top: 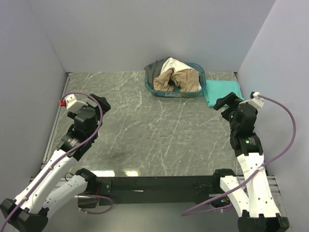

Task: Fold and stack the t-shirts
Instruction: Grab the tshirt from the pile

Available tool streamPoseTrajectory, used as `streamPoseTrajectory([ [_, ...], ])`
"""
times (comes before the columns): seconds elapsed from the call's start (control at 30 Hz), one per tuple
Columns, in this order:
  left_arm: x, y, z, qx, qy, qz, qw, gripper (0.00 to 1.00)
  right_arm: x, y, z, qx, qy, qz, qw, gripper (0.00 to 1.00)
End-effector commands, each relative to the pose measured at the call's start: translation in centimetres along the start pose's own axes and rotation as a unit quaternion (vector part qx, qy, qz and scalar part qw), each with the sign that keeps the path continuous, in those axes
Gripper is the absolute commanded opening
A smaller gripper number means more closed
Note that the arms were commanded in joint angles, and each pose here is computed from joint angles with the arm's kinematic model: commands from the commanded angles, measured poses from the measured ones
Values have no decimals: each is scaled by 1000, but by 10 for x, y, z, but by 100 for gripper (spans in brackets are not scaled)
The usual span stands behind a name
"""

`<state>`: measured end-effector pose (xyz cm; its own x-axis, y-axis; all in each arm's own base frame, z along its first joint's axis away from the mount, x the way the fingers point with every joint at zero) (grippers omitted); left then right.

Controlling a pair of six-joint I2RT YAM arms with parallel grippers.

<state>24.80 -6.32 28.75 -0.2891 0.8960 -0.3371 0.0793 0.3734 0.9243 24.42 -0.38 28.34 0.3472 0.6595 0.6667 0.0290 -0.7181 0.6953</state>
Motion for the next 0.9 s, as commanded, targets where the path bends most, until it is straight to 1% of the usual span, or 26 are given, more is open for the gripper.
streamPoseTrajectory([
  [0.0, 4, 3, 1, -10, 12, 12, 1000, 100, 17, 10, -5, -7, 49, -28, 998, 100],
  [0.03, 6, 2, 1, -10, 21, 14, 1000, 99, 21, 7, -4, 1, 72, -46, 996, 100],
  [0.13, 6, 3, 1, -9, 23, 20, 1000, 99, 32, 7, -3, 17, 107, -88, 990, 100],
  [0.17, 7, 1, 2, -8, 22, 20, 1000, 99, 36, 3, 2, 36, 112, -96, 988, 100],
  [0.2, 7, 1, 1, -9, 20, 20, 1000, 99, 39, 5, 6, 41, 108, -99, 988, 100],
  [0.23, 7, 0, 1, -10, 19, 19, 1000, 99, 52, 14, 4, 44, 119, -95, 987, 100],
  [0.27, 7, -1, 2, -8, 18, 20, 1000, 99, 55, 8, 18, 69, 109, -96, 987, 100],
  [0.3, 7, -1, 1, -8, 16, 21, 1000, 99, 63, 4, 23, 93, 125, -99, 983, 100],
  [0.33, 7, 0, 1, -9, 16, 18, 1000, 99, 77, 11, 24, 107, 136, -95, 980, 100],
  [0.37, 8, -1, 0, -8, 17, 20, 1000, 99, 80, 0, 43, 144, 128, -95, 977, 100],
  [0.4, 8, -2, 1, -7, 18, 20, 1000, 99, 85, -3, 51, 160, 131, -91, 974, 100],
  [0.43, 9, -2, 0, -7, 18, 19, 1000, 99, 102, 0, 56, 169, 163, -86, 968, 100],
  [0.47, 10, -2, 0, -7, 20, 19, 1000, 99, 100, -14, 79, 194, 147, -80, 967, 100],
  [0.5, 10, -3, 0, -7, 20, 19, 1000, 99, 104, -17, 90, 198, 141, -77, 967, 99],
  [0.53, 11, -2, -1, -8, 20, 19, 1000, 99, 118, -13, 97, 188, 144, -88, 967, 99],
  [0.57, 11, -2, -1, -9, 21, 19, 1000, 100, 113, -28, 122, 202, 114, -95, 968, 98],
  [0.6, 12, -1, -2, -10, 23, 16, 1000, 99, 126, -22, 131, 187, 112, -104, 970, 98],
  [0.63, 12, -1, -2, -10, 23, 15, 1000, 99, 125, -23, 146, 167, 89, -122, 974, 97],
  [0.67, 12, -1, -2, -11, 24, 15, 1000, 99, 122, -45, 167, 182, 66, -136, 972, 97],
  [0.7, 12, -1, -3, -11, 21, 14, 1000, 100, 133, -41, 178, 169, 68, -140, 973, 97],
  [0.73, 13, -2, -2, -11, 24, 15, 1000, 99, 124, -57, 200, 177, 39, -150, 972, 96],
  [0.77, 13, -3, -2, -11, 24, 16, 1000, 100, 125, -62, 210, 170, 27, -159, 972, 96],
  [0.8, 14, -4, -2, -9, 27, 16, 999, 99, 137, -55, 219, 154, 36, -172, 972, 94],
  [0.83, 14, -3, -2, -10, 29, 13, 999, 99, 129, -71, 237, 161, 21, -183, 970, 92],
  [0.87, 14, -4, -1, -9, 29, 11, 999, 100, 128, -72, 246, 151, 12, -191, 970, 92],
])
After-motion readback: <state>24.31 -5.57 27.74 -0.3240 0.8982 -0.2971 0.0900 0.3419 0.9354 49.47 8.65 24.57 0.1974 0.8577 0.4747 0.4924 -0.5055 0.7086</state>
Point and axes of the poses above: each gripper's point midway between its finger pads, its own z axis out along the fingers, its own x axis along the line the jaws close on, y = z × x, the point moved 5 cm from there along -z, back along the fingers, and after that the axes turned 15 degrees about z, right-handed, at the moved point
